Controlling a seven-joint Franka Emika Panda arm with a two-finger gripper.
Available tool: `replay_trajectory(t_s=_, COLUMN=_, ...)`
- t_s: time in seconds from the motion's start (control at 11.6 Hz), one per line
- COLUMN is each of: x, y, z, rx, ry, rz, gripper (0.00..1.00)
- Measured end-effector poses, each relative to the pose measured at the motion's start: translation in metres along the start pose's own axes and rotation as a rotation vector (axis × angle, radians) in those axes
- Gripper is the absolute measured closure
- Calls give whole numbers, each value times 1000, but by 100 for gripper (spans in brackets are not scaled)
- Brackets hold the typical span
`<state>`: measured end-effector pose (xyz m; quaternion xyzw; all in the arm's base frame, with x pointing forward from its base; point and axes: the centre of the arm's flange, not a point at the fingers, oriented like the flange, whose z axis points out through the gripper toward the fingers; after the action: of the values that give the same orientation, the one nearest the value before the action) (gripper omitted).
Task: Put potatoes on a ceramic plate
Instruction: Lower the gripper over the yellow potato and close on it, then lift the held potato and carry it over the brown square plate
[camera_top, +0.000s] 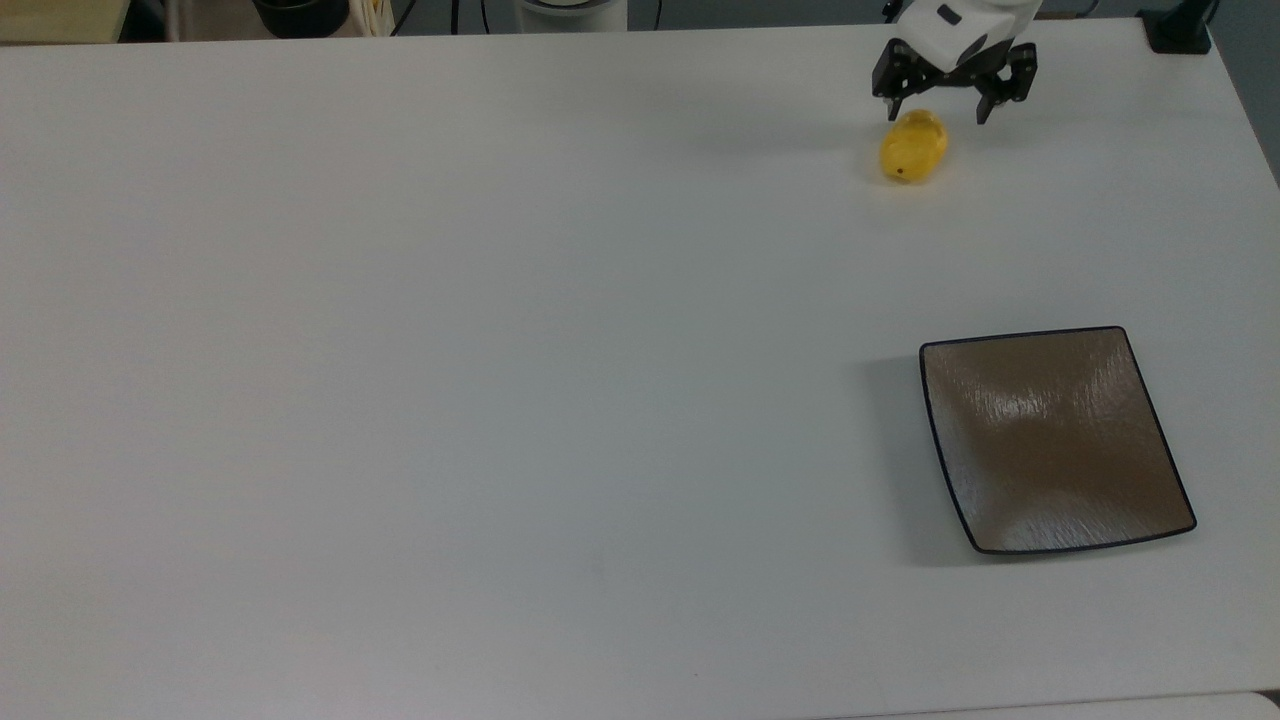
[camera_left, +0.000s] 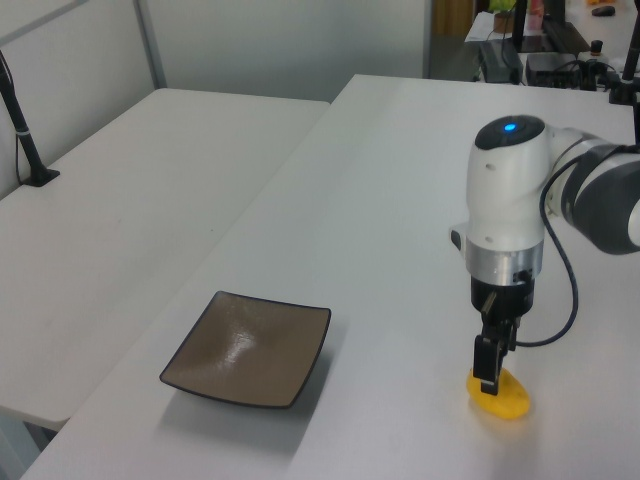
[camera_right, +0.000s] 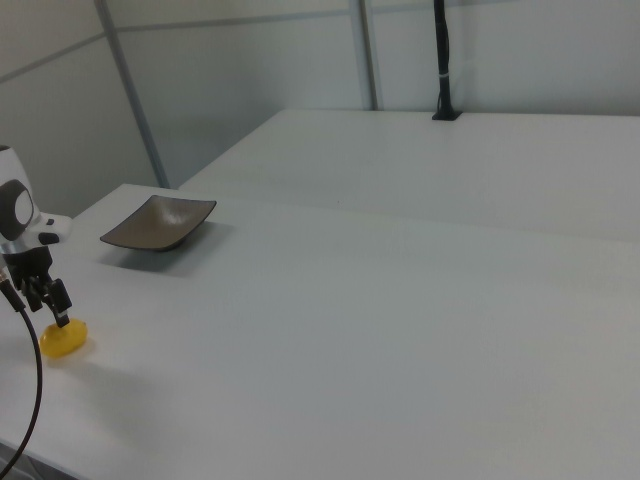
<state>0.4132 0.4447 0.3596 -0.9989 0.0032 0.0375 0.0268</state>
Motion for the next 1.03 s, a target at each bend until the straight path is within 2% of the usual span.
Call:
replay_trajectory(t_s=0.26, x=9, y=0, z=24, rx=7, ry=-6, rz=19, gripper=0)
replay_trajectory(t_s=0.78, x=12, y=3, z=46, rx=-29, ry=-19, rz=10, gripper=0)
replay_trajectory(t_s=0.86, x=11, y=2, z=48, rx=-34, ry=-19, rz=5, gripper=3)
replay_trajectory(t_s=1.03, x=10, y=1, z=50, rx=-40, ry=-17, rz=-1, gripper=34)
